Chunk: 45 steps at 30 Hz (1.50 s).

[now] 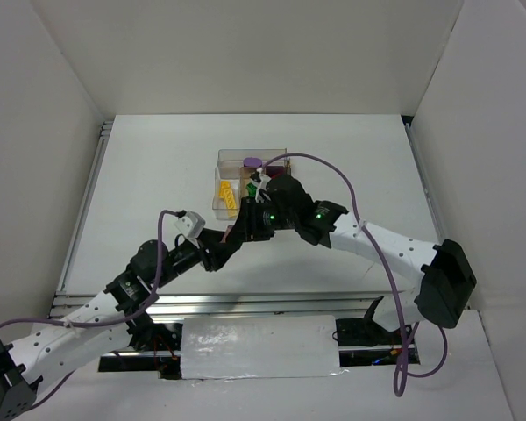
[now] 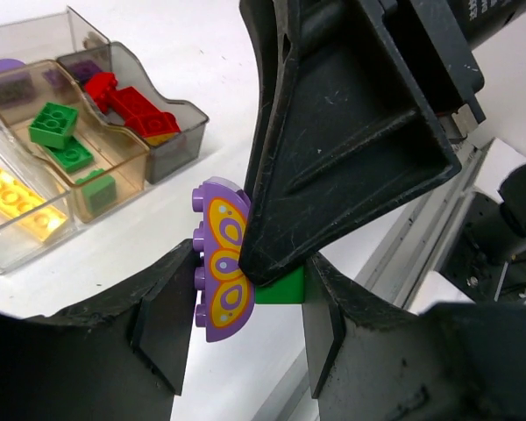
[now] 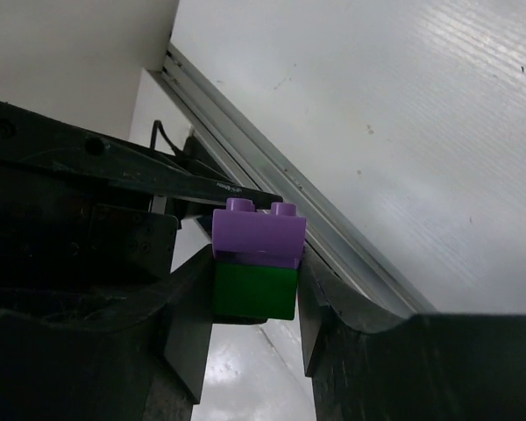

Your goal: Sort the legos into containers by color

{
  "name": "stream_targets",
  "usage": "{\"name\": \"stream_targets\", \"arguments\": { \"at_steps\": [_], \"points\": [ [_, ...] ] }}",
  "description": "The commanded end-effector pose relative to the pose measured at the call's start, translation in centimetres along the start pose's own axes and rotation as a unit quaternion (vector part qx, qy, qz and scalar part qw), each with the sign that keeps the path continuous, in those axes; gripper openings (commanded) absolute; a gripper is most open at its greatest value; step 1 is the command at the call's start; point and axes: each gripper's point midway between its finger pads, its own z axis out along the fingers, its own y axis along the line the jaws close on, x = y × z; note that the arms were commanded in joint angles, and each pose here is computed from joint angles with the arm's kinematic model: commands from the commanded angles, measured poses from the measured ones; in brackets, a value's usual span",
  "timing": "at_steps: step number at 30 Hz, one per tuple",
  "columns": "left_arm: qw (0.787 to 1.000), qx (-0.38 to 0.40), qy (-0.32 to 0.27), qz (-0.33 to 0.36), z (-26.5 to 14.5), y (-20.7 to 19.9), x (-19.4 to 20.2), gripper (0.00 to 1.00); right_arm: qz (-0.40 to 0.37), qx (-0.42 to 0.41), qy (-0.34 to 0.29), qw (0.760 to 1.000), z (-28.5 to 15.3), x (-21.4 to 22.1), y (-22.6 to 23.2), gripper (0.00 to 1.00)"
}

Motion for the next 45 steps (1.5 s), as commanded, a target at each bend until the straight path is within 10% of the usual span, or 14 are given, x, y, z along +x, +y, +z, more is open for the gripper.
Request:
{"name": "stream_targets", "arguments": {
  "at_steps": [1,3,6,7,8,19,26,37,45],
  "points": [
    [0.998,0.002,-0.067,0.014,0.0,-0.5,-3.6,0.03,-0.017,-0.038,-0.009,0.999,-0.2,-0.8,2.3,0.28],
    [0.998,-0.010,-0.067,0.007,0.0,-0.1,-3.8,0.16,-0.015,-0.056,-0.002,0.998,-0.3,-0.3,2.7,0.04],
    [0.998,-0.023,-0.065,0.005,0.2,0.2,-4.0,0.55,-0.034,-0.109,0.010,0.993,-0.3,0.7,3.9,0.00],
    [0.998,-0.018,-0.062,0.001,0.4,-0.1,-4.3,0.90,-0.043,-0.126,0.005,0.991,-0.7,0.7,4.3,0.00],
    [0.998,-0.016,-0.061,-0.001,0.4,-0.3,-4.6,0.99,-0.063,-0.155,-0.010,0.986,-0.9,0.2,5.1,0.00],
    [0.988,0.075,0.114,-0.073,1.2,-6.3,-7.0,1.00,-0.309,-0.216,-0.059,0.924,-8.5,1.1,-0.3,0.00],
    [0.972,0.197,0.097,-0.082,0.9,-10.2,-7.4,0.98,-0.365,-0.279,-0.030,0.888,-12.0,3.3,2.1,0.00],
    [0.945,0.287,0.129,-0.095,1.4,-12.5,-5.7,0.77,-0.355,-0.291,-0.045,0.887,-13.0,2.7,3.6,0.00],
    [0.940,0.293,0.142,-0.099,2.1,-12.4,-4.6,0.44,-0.348,-0.299,-0.051,0.887,-12.9,1.7,4.5,0.00]
  ]
}}
